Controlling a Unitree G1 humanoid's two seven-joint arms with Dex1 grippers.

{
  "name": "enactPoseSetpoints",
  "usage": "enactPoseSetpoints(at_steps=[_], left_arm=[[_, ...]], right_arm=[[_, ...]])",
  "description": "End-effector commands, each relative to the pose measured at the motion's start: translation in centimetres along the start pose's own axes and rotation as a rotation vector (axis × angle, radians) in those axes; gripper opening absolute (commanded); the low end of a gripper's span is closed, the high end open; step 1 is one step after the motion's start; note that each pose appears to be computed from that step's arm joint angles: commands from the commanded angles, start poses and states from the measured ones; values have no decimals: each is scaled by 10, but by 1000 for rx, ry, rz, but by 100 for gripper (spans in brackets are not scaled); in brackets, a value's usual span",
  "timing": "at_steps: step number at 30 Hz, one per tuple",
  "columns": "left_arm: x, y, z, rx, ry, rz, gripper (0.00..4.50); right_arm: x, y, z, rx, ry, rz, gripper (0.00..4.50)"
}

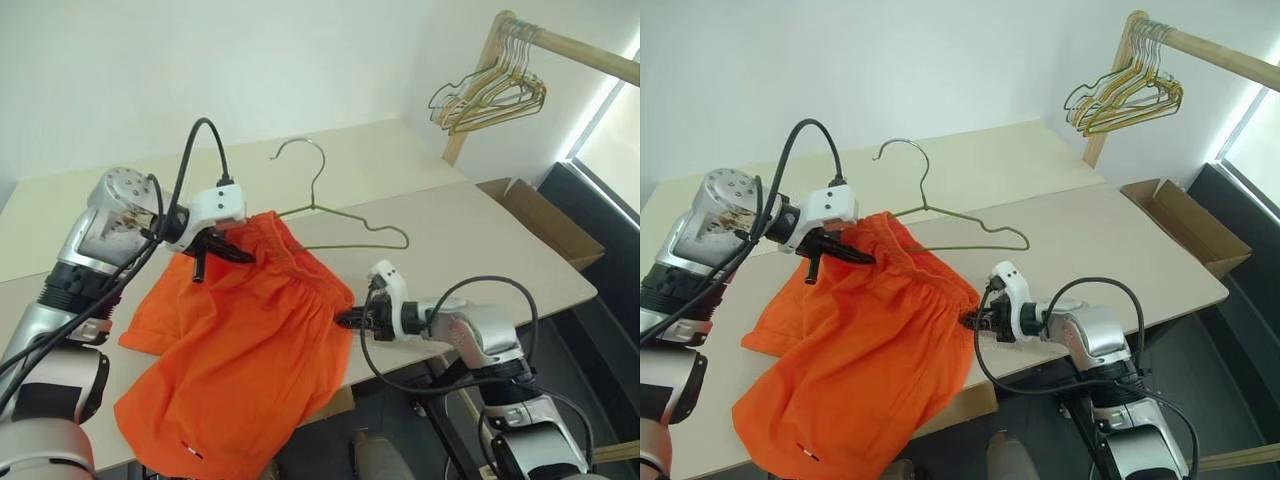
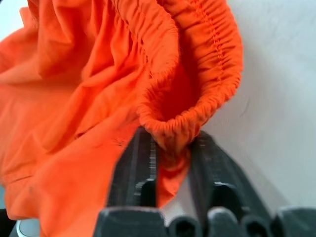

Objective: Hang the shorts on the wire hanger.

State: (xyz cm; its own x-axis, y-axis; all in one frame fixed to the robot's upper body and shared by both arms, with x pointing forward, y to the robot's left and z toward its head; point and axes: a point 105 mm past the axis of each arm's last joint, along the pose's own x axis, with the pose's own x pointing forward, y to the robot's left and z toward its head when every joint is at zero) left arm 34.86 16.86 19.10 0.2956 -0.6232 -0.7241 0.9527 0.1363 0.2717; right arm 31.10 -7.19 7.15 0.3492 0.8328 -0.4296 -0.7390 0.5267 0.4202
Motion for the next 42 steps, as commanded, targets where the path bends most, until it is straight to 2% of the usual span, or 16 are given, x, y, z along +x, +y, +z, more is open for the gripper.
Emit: enactPoseSetpoints(at_steps=[1,6,9,17,28,34,38,42], left_arm=[[-15,5,10,26,-39,50,0],[-19,-5,0,-1,-66,9,0],[-28,-16,-7,-4,-112,-46,0],[-38,-17,-46,-2,5,-2,0],[-32,-14,-69,-26,122,62,0],[-18,-27,-75,-2,168,-13,0],[-6,-23,-63,-5,124,-11,0],[-1,-16,-52,-15,81,1,0]], right_arm=[[-6,7,22,-7,-79,37,3],[-32,-2,35,12,-127,13,3],[-48,-16,33,-2,-102,-38,3],[-96,-42,37,-86,-28,-103,3],[-112,-42,52,-212,9,-86,3],[-107,-23,68,-366,-6,-25,3],[-102,-7,67,-446,12,41,112],[-103,-2,69,-468,15,44,250]])
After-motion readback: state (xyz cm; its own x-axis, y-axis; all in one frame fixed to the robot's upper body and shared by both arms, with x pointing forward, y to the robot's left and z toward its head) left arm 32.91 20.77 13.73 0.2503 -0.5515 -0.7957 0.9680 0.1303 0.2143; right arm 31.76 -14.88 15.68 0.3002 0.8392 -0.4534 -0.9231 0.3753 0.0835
